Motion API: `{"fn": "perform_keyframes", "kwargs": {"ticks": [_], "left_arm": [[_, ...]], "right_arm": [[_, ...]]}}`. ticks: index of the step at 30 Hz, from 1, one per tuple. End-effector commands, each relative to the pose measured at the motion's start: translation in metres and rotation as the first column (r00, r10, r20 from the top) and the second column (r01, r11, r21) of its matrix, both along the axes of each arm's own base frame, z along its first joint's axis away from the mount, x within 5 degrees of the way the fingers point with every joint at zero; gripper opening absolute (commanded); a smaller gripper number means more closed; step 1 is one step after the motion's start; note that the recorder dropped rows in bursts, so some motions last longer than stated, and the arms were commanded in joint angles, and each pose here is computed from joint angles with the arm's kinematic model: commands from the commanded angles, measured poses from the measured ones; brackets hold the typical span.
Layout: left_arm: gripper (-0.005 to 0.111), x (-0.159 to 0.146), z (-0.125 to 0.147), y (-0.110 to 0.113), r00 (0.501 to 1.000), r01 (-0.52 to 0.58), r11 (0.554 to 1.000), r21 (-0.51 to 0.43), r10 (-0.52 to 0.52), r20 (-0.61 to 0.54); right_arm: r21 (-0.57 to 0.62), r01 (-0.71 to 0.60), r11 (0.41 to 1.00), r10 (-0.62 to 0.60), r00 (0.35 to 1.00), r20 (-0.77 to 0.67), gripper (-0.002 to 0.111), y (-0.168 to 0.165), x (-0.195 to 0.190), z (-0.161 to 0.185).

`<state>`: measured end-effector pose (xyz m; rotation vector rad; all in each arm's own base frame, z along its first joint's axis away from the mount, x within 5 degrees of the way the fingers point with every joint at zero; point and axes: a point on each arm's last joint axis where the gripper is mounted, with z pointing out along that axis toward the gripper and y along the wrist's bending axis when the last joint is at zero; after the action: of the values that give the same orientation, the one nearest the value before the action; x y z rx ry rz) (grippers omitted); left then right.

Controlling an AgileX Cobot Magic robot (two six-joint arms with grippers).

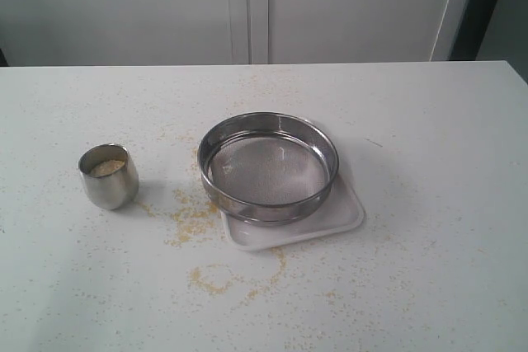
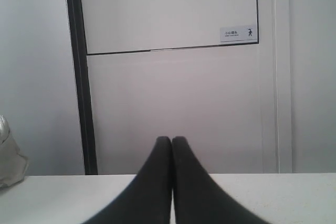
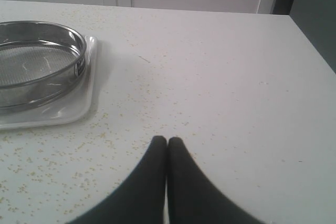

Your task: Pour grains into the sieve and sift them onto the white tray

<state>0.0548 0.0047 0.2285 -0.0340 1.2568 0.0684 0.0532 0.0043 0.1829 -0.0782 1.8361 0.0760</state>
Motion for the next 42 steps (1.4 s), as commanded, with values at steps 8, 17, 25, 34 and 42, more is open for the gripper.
{"fn": "perform_keyframes", "kwargs": {"ticks": [8,17,25,34,42], "left_arm": [[0.000,0.029,-0.010,0.002,0.985,-0.015,1.000,-0.017,0.012,-0.173],[0.000,0.051,-0.026,-0.004,0.942,0.062,0.998,0.031,-0.048,-0.332],[0.000,0.067,-0.039,-0.008,0.906,0.114,0.993,0.025,-0.094,-0.412],[0.000,0.088,-0.060,-0.015,0.824,0.214,0.976,0.044,-0.156,-0.545],[0.000,0.124,-0.074,-0.022,0.747,0.318,0.948,0.032,-0.229,-0.624]], "right_arm": [[-0.008,0.000,1.000,0.000,1.000,0.017,0.000,0.000,0.000,0.000],[-0.008,0.000,1.000,0.000,1.000,0.017,0.000,0.000,0.000,0.000],[-0.008,0.000,1.000,0.000,1.000,0.017,0.000,0.000,0.000,0.000],[-0.008,0.000,1.000,0.000,1.000,0.017,0.000,0.000,0.000,0.000],[-0.008,0.000,1.000,0.000,1.000,0.017,0.000,0.000,0.000,0.000]]}}
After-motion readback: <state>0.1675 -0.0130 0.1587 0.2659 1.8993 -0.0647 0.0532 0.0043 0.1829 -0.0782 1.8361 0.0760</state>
